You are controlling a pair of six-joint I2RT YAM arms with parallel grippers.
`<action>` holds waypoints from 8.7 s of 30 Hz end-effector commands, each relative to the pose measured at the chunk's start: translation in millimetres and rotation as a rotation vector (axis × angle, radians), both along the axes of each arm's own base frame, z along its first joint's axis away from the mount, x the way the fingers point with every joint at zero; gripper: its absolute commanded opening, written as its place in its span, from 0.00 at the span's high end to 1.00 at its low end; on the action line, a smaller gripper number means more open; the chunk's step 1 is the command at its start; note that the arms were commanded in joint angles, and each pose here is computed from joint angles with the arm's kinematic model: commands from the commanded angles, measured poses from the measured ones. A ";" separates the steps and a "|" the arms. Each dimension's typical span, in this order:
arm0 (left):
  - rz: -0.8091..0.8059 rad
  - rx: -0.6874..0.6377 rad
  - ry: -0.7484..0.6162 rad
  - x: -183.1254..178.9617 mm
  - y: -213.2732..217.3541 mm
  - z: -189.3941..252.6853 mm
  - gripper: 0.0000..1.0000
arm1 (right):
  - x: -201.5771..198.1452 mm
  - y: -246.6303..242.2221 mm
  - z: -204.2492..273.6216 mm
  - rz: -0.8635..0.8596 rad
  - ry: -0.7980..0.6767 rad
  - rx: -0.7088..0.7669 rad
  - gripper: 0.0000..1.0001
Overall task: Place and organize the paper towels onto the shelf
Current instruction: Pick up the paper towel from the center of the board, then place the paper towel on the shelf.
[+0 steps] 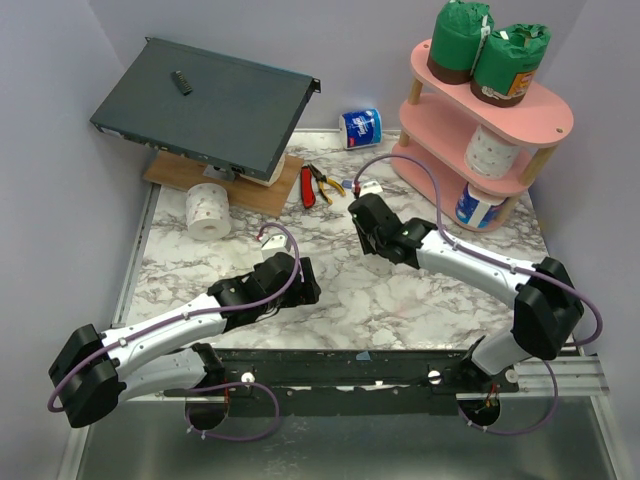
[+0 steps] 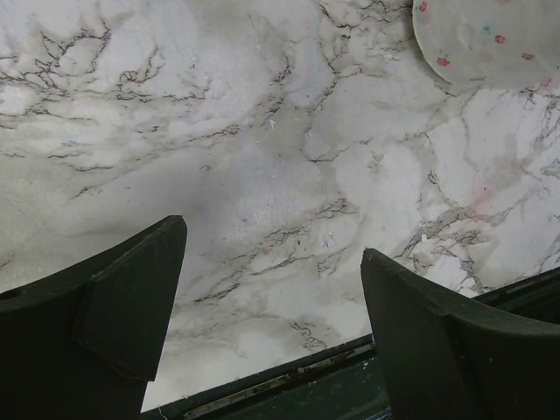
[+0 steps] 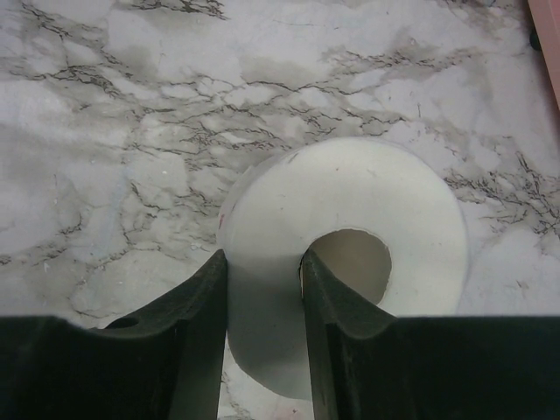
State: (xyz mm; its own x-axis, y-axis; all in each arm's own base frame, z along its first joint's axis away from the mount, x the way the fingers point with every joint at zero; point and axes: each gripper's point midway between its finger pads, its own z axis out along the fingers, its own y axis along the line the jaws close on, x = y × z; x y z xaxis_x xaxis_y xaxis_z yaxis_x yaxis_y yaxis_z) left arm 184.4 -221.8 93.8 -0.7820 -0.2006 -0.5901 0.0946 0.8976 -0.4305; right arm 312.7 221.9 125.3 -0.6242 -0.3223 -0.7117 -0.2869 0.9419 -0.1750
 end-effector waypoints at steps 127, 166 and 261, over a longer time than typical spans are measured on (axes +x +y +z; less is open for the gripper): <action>-0.132 0.017 -0.030 0.6 -18.3 18.7 0.15 | 150.2 -129.5 261.7 -0.395 -0.558 0.014 0.37; -0.064 -0.001 -0.034 0.7 -8.5 23.5 0.16 | 165.6 -94.0 150.3 -0.473 -0.642 0.304 0.73; -0.071 -0.003 -0.058 6.1 -12.4 24.0 0.15 | 136.6 -90.1 179.3 -0.268 -0.584 0.474 0.32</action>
